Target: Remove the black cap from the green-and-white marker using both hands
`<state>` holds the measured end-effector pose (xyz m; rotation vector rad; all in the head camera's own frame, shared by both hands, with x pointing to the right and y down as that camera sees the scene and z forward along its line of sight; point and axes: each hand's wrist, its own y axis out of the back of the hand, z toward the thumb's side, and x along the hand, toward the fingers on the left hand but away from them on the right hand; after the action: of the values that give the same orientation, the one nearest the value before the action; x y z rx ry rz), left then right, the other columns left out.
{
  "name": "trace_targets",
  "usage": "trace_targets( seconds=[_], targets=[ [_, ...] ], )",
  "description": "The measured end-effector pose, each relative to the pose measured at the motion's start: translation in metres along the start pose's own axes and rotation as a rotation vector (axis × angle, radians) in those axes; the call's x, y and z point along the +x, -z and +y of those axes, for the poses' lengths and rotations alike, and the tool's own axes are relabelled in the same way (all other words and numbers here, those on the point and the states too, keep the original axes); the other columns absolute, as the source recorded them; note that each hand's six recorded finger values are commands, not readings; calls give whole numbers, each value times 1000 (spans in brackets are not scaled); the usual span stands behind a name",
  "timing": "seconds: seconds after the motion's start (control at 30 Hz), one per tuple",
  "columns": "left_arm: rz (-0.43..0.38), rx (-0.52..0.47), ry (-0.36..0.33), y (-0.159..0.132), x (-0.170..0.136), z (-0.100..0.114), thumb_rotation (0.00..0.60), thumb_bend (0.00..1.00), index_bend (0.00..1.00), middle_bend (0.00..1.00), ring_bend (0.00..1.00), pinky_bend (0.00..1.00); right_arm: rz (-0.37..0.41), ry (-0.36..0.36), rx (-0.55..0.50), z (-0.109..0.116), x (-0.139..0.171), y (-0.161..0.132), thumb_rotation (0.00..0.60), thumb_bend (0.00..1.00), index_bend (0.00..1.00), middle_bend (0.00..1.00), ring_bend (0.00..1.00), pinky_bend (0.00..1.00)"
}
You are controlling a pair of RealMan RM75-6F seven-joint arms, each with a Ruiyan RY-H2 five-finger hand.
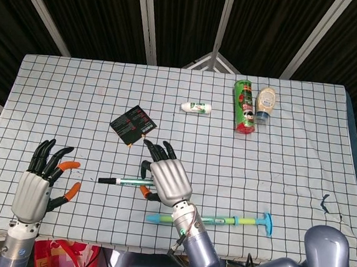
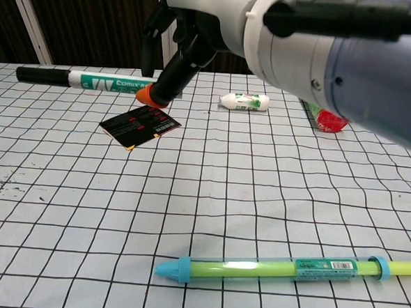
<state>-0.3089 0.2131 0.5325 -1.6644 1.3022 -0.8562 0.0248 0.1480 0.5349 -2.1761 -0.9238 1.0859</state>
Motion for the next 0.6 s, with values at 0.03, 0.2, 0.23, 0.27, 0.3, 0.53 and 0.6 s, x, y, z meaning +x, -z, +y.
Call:
trace_targets(
  seconds=[0.03,0.2,0.23,0.27,0.3,0.53,0.6],
  targets=[
    [-1,-1,-1,0,1,-1,600,363,420,207,0,4,2,-3,-3,-1,1,-1,600,379,707,91,135,11],
    [-9,-7,-14,-4,5,-6,600,363,444,221,0,4,17,-12,-11,-3,4,-4,600,379,708,91,135,11],
    [-12,-8,-15,-5,5,-7,600,363,445,222,0,4,22,-14,-12,-4,5,-6,600,378,708,91,135,11],
    [-17,-9,-14,-7,6,-9,600,363,446,223,0,4,25,-14,-13,-4,5,-7,600,379,708,91,135,11],
    [-22,-9,-13,-9,7,-10,600,363,446,224,0,4,27,-15,-14,-4,5,-7,600,379,708,91,135,11],
    [-50,-11,8,-20,6,-19,600,363,447,218,0,4,22,-15,-23,-3,6,-7,600,379,710,91,135,11],
    [-59,-12,15,-22,5,-21,600,363,447,215,0,4,18,-13,-26,-2,5,-6,600,379,711,91,135,11]
  ],
)
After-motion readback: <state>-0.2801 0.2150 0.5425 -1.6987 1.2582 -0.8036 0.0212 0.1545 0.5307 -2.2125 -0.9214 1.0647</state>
